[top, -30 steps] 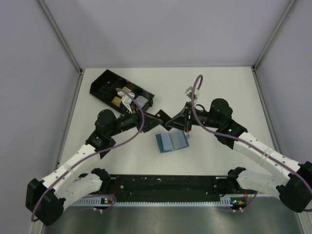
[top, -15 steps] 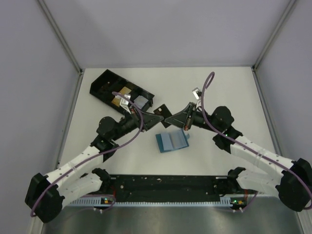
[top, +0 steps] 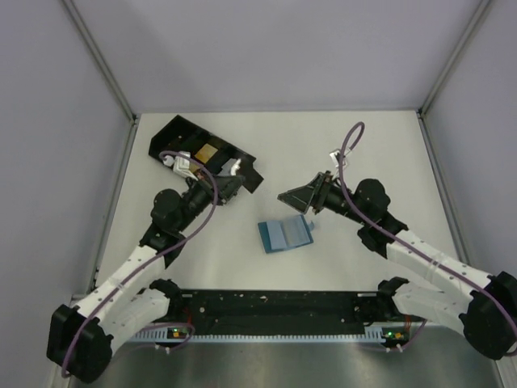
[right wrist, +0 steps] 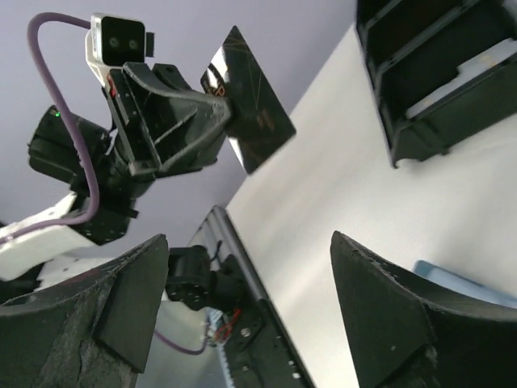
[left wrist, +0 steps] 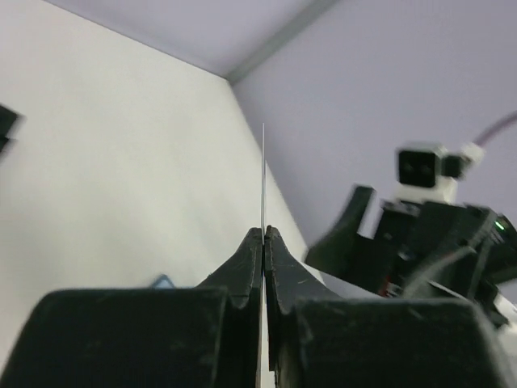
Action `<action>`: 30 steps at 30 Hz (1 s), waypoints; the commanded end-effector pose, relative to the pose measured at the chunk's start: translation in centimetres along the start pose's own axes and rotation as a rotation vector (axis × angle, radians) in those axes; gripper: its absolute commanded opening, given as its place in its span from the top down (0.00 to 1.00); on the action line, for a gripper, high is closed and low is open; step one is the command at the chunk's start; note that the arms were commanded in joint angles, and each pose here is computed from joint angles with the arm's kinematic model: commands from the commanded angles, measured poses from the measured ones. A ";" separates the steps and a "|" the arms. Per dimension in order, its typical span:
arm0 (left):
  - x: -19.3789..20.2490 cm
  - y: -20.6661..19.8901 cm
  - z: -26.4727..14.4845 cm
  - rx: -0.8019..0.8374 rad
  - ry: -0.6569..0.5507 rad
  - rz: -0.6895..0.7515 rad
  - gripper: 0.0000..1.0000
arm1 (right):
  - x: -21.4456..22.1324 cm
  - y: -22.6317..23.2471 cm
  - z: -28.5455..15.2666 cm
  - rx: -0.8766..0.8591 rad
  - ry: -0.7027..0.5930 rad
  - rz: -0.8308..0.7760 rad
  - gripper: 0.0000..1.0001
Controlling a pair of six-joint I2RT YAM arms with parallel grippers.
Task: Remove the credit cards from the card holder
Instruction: Place the credit card in the storage box.
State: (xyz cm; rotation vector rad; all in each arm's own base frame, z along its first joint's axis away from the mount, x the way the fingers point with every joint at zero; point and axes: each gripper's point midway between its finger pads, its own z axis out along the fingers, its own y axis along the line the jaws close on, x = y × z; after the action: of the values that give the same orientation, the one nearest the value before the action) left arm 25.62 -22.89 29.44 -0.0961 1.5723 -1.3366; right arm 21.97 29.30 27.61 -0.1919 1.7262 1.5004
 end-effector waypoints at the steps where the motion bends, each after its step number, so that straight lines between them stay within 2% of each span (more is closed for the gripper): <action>1: -5.1 4.5 -0.3 -0.190 -0.110 0.049 1.00 | -0.9 -2.6 -1.7 0.144 -0.038 -0.095 0.16; 5: -9.6 9.0 -0.5 -0.326 -0.160 0.059 1.00 | -0.3 -4.9 -2.9 0.261 -0.010 -0.166 0.06; 10: -17.1 15.7 -1.5 -0.483 -0.251 0.074 1.00 | 0.5 -5.9 -3.5 0.292 0.032 -0.222 0.04; 14: -21.1 21.1 -1.3 -0.549 -0.238 0.048 1.00 | 1.0 -6.4 -3.5 0.293 0.051 -0.239 0.03; 18: -23.2 27.2 -0.8 -0.632 -0.209 0.000 1.00 | 1.6 -7.0 -3.5 0.299 0.066 -0.235 0.02; 25: -25.8 33.6 1.1 -0.623 -0.188 -0.108 1.00 | 2.5 -8.1 -3.5 0.315 0.097 -0.223 0.02; 30: -26.2 37.8 1.5 -0.648 -0.165 -0.158 1.00 | 2.8 -8.4 -3.6 0.312 0.104 -0.207 0.02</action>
State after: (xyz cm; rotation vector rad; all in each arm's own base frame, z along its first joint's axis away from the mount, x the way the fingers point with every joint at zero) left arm 56.78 5.93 16.25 -0.7498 1.8385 -0.8149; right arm 23.08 24.86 18.79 -0.2685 1.9679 1.0643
